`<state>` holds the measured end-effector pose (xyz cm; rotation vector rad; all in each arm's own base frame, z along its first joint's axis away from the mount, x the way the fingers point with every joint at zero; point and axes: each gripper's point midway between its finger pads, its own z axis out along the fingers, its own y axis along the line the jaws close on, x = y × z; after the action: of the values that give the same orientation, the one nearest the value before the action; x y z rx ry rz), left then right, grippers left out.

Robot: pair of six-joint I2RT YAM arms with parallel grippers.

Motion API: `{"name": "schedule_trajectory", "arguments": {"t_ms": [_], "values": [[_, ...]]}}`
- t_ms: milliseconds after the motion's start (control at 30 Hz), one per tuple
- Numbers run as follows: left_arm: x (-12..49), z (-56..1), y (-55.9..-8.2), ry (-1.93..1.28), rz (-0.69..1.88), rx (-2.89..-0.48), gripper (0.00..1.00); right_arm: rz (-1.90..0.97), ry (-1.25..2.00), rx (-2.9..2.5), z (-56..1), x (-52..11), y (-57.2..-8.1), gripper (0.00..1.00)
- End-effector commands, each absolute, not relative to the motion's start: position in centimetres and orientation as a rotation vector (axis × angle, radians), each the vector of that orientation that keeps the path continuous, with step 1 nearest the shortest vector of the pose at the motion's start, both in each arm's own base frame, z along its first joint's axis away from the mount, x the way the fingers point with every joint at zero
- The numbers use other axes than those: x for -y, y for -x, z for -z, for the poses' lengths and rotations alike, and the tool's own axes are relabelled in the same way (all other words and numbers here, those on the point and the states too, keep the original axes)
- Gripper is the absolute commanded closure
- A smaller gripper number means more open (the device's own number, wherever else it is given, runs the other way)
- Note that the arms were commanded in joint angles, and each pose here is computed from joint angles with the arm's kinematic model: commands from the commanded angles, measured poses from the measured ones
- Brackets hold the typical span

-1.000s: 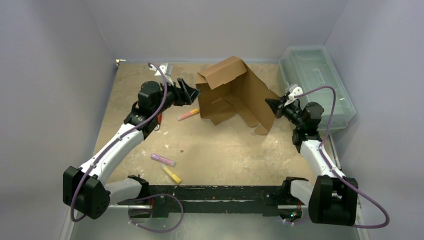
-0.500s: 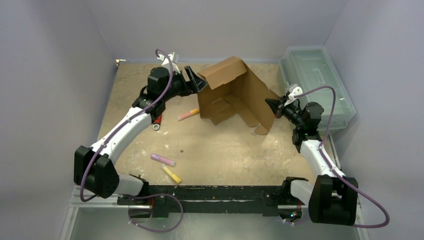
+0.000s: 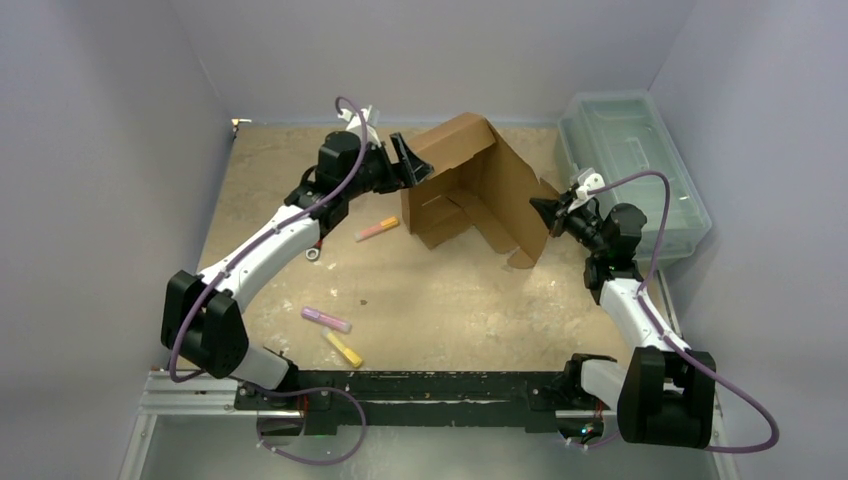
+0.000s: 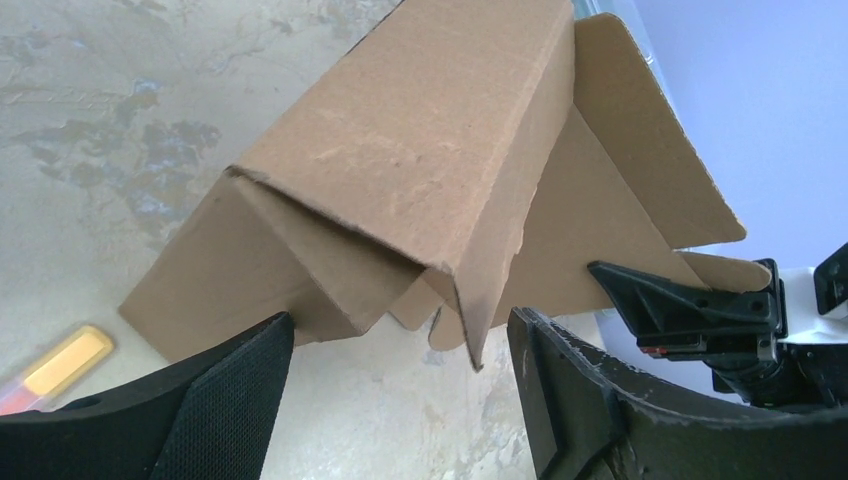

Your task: Fold the paper box

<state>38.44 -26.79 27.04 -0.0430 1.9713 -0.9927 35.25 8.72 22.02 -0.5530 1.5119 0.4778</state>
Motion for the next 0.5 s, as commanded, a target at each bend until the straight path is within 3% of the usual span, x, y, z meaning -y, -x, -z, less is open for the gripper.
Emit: {"name": "schedule_trajectory", "arguments": {"t_ms": [0,467], "values": [[28.2,-28.9,-39.5,0.082,0.973,-1.946,0.23,-0.477,0.548,-1.507,-22.4,-8.6,-35.4,1.00],[27.3,-28.6,-41.1,0.186,0.831,-1.929,0.41,-0.490,0.557,-1.499,-22.7,-8.9,-35.2,1.00]]}}
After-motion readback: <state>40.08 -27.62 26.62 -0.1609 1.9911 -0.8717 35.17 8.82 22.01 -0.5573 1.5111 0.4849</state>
